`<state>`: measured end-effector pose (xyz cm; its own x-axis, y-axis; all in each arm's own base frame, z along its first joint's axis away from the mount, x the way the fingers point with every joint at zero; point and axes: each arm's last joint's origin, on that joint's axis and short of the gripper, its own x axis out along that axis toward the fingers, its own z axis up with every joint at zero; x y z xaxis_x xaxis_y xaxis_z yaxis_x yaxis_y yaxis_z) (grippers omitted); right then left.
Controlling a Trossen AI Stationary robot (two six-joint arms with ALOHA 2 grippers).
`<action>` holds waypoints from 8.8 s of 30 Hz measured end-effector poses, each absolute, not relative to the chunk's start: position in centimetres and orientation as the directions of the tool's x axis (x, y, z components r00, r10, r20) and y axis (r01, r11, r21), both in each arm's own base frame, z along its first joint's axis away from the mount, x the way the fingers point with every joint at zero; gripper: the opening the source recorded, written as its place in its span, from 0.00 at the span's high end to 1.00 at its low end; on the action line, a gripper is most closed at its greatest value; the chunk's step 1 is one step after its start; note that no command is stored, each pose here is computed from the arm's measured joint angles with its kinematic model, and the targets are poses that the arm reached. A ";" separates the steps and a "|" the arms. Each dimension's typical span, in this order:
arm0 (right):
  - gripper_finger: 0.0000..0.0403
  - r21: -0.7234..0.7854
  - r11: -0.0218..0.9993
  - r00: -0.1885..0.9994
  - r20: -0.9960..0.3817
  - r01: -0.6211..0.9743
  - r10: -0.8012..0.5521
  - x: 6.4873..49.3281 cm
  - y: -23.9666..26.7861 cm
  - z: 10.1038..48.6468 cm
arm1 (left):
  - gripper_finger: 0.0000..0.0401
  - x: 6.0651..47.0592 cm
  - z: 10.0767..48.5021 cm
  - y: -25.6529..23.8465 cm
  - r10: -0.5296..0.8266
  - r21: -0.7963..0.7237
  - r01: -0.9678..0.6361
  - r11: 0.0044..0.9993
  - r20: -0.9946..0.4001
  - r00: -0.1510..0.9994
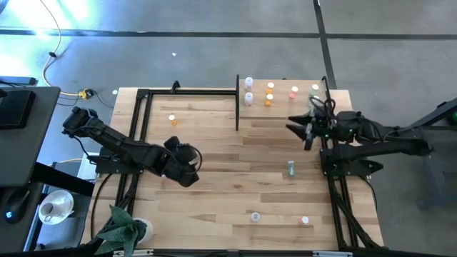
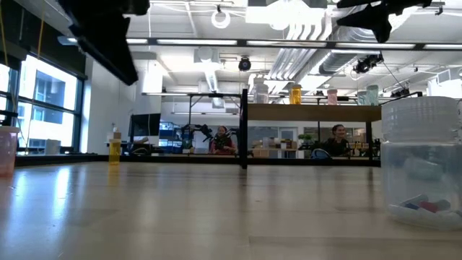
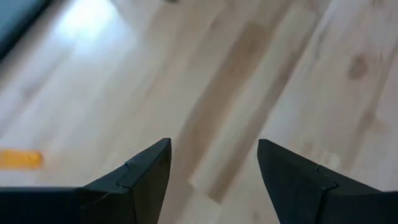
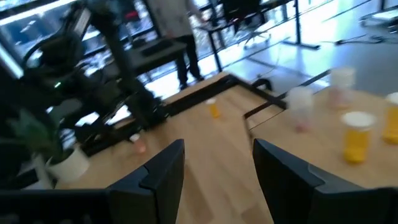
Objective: Pick and place medicine bottles onto shelf by color
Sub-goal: Put the left pink pill bottle on the shelf aligned with the other pink pill bottle
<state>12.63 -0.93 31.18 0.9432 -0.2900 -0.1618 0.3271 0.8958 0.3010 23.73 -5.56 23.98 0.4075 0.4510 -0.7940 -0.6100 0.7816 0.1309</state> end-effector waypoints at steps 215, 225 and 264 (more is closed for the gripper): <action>0.55 -0.101 0.992 0.978 -0.205 -0.069 0.047 25.8 7.9 24.5 | 0.78 37.5 23.5 -3.8 0.138 0.112 -0.082 0.990 -0.710 0.691; 0.55 -0.049 0.996 0.987 -0.143 -0.080 0.073 26.9 7.8 24.2 | 0.78 37.5 23.5 -3.8 0.137 0.112 -0.081 0.990 -0.708 0.692; 0.62 -0.086 0.996 0.902 -0.431 -0.010 -0.028 31.4 8.4 23.5 | 0.78 37.1 23.1 -3.8 0.139 0.086 -0.113 0.990 -0.746 0.651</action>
